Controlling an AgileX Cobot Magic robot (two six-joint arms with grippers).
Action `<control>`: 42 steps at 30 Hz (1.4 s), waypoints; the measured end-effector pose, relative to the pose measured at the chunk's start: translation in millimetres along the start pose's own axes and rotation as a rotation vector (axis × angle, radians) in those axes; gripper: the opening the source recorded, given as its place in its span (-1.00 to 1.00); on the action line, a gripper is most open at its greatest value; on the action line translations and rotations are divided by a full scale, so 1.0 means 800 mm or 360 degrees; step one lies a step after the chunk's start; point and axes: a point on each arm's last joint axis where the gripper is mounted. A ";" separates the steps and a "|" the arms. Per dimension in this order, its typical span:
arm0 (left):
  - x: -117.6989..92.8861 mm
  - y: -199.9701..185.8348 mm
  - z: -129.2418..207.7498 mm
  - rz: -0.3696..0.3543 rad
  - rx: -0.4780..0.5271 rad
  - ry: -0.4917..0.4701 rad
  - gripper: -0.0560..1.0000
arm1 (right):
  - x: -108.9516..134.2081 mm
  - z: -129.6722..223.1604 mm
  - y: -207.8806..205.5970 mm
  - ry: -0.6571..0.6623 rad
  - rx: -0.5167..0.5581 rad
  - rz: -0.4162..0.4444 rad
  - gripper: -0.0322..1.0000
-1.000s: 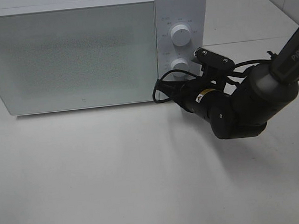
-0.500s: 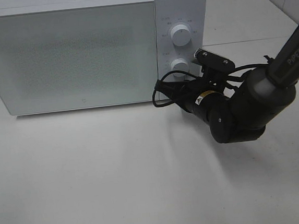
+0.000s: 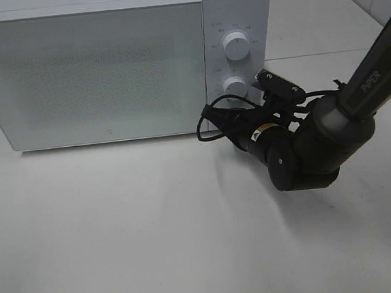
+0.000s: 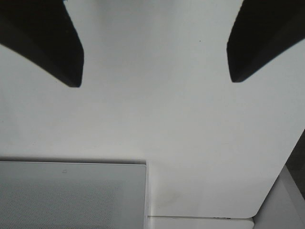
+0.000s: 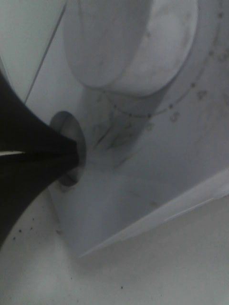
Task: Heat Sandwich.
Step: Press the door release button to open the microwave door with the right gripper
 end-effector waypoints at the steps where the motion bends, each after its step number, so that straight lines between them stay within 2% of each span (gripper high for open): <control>1: 0.000 0.000 0.000 0.0000 0.0000 0.0000 0.58 | 0.000 0.000 0.000 0.0016 -0.0006 -0.0002 -0.92; 7: 0.000 0.000 0.000 0.0000 0.0000 0.0000 0.58 | -0.003 -0.002 0.002 0.0125 -0.0059 -0.0011 -0.92; 19: 0.000 0.000 0.000 0.0000 0.0000 0.0000 0.58 | -0.005 -0.004 0.004 0.0247 -0.0059 -0.0033 -0.92; 25: 0.000 0.000 0.000 0.0000 0.0000 0.0000 0.58 | -0.010 -0.008 0.005 0.0413 -0.0064 -0.0044 -0.92; 42: 0.000 0.000 0.000 0.0000 0.0000 0.0000 0.58 | -0.010 -0.009 0.009 0.0376 -0.0018 -0.0051 -0.92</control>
Point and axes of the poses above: a point on each arm's last joint axis where the gripper is mounted, y pointing out along that axis toward the gripper, x along the wrist's bending axis when the last joint is at zero, z = x × y, and after that the axes turned 10 degrees about -y, right-handed
